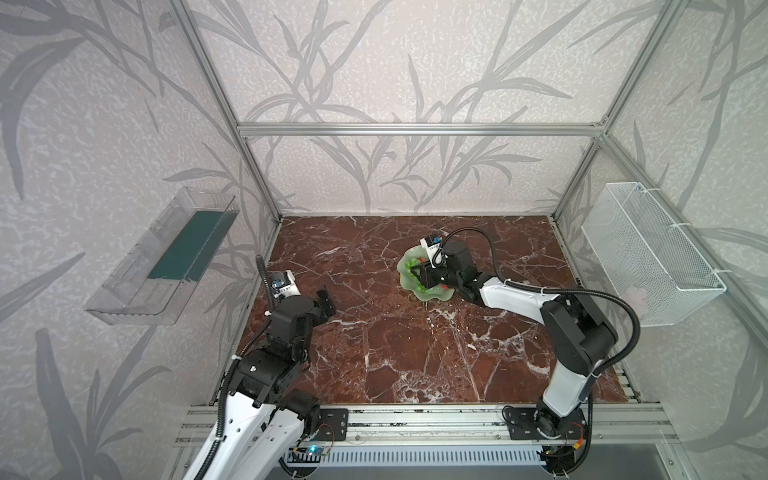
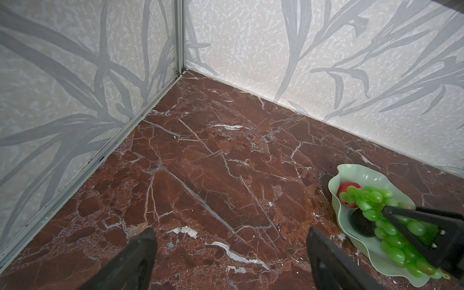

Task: Place and organize the fake fruits in the fruit bowl
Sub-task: 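Lift the grapes into the bowl with the right gripper and release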

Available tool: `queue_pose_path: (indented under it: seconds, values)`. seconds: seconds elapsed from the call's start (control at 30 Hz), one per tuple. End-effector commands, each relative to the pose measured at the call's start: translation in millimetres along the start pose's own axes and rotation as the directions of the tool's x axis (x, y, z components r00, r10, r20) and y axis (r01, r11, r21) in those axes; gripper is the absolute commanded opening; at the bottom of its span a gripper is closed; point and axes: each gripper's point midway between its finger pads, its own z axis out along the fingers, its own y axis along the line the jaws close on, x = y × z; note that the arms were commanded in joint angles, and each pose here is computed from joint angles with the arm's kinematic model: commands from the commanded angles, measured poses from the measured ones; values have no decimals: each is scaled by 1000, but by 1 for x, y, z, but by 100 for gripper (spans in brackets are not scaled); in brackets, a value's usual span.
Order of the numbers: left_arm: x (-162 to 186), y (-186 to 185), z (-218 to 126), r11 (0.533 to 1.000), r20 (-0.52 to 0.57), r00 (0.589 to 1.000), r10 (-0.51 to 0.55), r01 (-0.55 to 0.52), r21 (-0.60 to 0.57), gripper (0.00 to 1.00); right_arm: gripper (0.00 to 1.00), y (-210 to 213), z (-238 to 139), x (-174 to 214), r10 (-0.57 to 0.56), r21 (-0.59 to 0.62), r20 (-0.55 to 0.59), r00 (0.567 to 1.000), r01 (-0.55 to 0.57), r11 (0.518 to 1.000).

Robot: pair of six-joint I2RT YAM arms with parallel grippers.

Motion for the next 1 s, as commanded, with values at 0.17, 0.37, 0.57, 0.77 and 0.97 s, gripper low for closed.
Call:
queue_pose_path:
  seconds: [0.17, 0.37, 0.57, 0.77, 0.97]
  values:
    - [-10, 5, -3, 999, 21, 1000, 14, -13, -38, 93, 40, -13, 18, -5, -20, -47, 23, 1000, 21, 999]
    - [-8, 4, 1, 999, 19, 1000, 17, -16, -38, 93, 69, -17, 16, -1, -1, -51, 18, 1000, 2, 999]
    - [-8, 3, 1, 999, 24, 999, 22, -21, -36, 93, 88, -6, 0, -27, -27, -70, 76, 997, 32, 997]
    - [-16, 0, 1, 999, 56, 998, 24, -23, -22, 93, 99, 15, -31, -58, -58, -110, 175, 983, 78, 991]
    - [-30, 7, 13, 995, 184, 982, 48, -31, -96, 100, 99, 14, -89, -75, -93, -3, 322, 942, 99, 995]
